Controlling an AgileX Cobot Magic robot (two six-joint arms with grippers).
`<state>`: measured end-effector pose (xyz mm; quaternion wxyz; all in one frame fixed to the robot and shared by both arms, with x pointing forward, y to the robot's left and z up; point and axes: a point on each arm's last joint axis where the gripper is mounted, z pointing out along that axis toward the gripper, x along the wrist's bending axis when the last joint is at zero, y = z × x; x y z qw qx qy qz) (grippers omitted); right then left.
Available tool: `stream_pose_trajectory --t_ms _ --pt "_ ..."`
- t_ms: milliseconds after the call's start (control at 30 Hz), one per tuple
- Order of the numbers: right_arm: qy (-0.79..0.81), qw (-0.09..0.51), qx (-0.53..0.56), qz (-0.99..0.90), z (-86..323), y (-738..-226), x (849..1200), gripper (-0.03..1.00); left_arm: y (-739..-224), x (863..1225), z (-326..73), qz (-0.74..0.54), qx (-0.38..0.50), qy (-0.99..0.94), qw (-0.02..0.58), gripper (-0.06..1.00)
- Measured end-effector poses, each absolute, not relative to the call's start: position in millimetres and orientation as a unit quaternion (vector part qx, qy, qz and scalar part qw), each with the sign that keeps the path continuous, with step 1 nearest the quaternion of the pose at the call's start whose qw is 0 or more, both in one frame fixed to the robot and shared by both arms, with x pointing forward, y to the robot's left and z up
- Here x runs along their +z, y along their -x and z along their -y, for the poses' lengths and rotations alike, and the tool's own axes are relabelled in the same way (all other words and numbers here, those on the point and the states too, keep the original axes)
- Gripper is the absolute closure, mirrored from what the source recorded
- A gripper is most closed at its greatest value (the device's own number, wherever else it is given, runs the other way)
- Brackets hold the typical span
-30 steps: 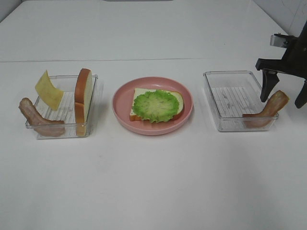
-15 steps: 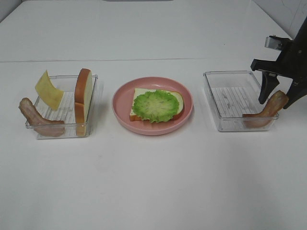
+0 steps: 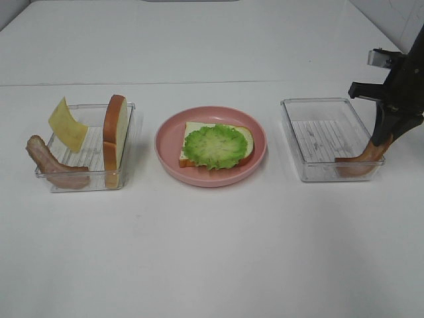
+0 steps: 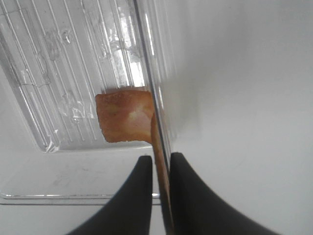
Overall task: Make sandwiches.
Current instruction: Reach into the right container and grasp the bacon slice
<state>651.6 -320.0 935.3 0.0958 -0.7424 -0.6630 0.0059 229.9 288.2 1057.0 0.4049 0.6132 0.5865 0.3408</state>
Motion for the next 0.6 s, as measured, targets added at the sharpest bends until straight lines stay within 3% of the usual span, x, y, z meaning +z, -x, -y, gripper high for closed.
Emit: stream_pose_trajectory --t_ms 500,600 --pt "0.742 0.107 0.011 0.662 319.1 -649.6 935.7 0.86 -229.9 1057.0 -288.2 -0.587 0.341 -0.613 0.405 -0.05" --pt "0.742 0.108 0.012 0.662 319.1 -649.4 935.8 0.95 -229.9 1057.0 -288.2 -0.587 0.341 -0.613 0.405 -0.05"
